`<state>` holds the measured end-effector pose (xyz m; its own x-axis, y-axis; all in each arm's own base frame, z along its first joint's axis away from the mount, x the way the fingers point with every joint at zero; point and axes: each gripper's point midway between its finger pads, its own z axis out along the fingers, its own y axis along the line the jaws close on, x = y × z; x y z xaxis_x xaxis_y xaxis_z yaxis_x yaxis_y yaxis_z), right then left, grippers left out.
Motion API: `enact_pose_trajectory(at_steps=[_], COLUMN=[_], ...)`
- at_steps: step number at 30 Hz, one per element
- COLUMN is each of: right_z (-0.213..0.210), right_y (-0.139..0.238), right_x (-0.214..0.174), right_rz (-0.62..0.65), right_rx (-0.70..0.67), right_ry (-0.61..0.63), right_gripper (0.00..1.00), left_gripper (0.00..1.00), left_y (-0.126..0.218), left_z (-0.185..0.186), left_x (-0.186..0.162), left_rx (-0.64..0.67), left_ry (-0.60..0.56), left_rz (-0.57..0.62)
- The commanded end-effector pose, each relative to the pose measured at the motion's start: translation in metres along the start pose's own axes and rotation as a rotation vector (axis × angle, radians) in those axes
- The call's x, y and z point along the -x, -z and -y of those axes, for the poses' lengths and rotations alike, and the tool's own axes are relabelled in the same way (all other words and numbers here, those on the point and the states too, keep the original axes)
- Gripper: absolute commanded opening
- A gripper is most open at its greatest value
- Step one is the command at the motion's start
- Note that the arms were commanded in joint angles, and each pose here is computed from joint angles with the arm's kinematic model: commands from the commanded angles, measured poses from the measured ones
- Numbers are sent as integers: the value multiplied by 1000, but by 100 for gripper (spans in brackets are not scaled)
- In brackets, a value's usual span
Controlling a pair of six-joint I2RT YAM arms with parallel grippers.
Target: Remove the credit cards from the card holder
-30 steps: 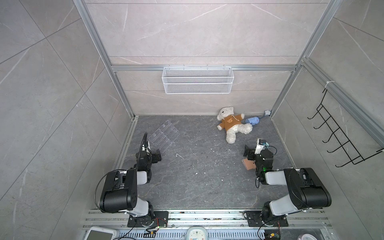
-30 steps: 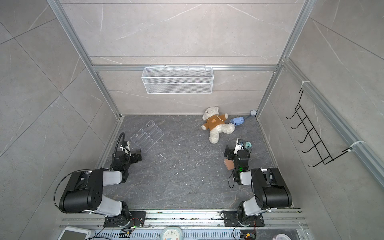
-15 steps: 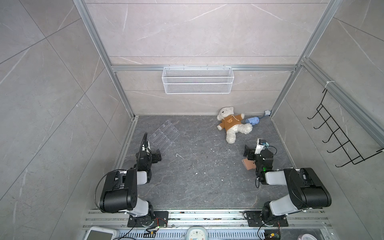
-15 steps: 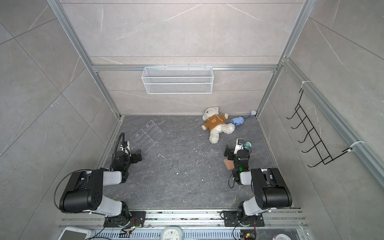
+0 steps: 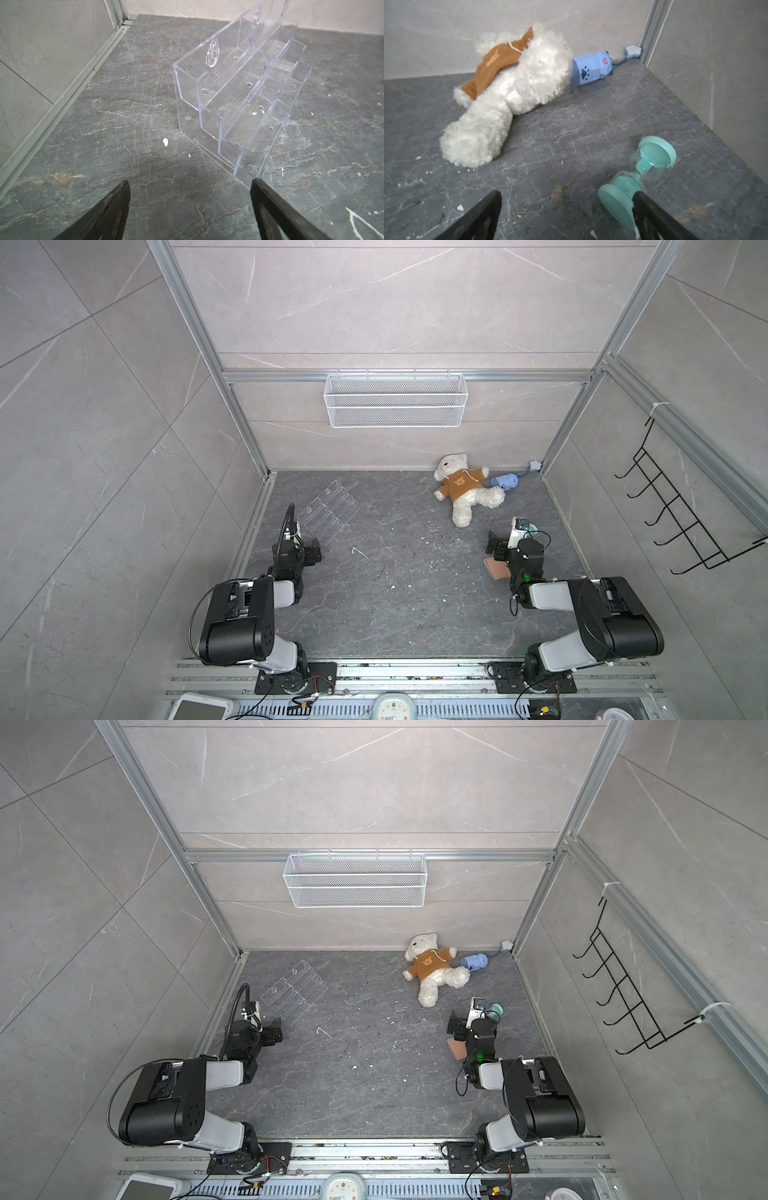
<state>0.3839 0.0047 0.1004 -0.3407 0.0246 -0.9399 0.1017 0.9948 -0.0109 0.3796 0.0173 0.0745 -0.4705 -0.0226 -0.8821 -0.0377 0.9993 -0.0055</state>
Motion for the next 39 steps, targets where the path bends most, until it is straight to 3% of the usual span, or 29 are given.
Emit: enact_pose_trajectory(at_steps=[1,3,6,11,17,23,31,39], right_z=[-7,-14,-26,-43,-34,-31,-24,-15], right_y=[11,19,33,59,100,119,111,99], right_x=[39,53,65,67,59,27,-37,-68], right_rz=[-16,-70,-171,-338,-442,-555,-694,-721], right_rx=[-76,-56,4,99,60,45,62,-14], right_ry=[76,36,-89,-186,-335,-414,-623,-627], right_gripper=[100,100,100,100,100,100,91,79], left_gripper=[92,100,100,100,100,100,100,100], left_y=[19,34,60,103,155,184,197,195], left_z=[21,32,50,95,148,175,190,198], left_x=[47,63,87,110,116,100,77,60], left_rx=[8,9,-59,-277,-576,-739,-818,-817], left_ry=[-106,-90,38,181,313,371,406,397], left_rz=[61,92,126,107,51,-33,-113,-156])
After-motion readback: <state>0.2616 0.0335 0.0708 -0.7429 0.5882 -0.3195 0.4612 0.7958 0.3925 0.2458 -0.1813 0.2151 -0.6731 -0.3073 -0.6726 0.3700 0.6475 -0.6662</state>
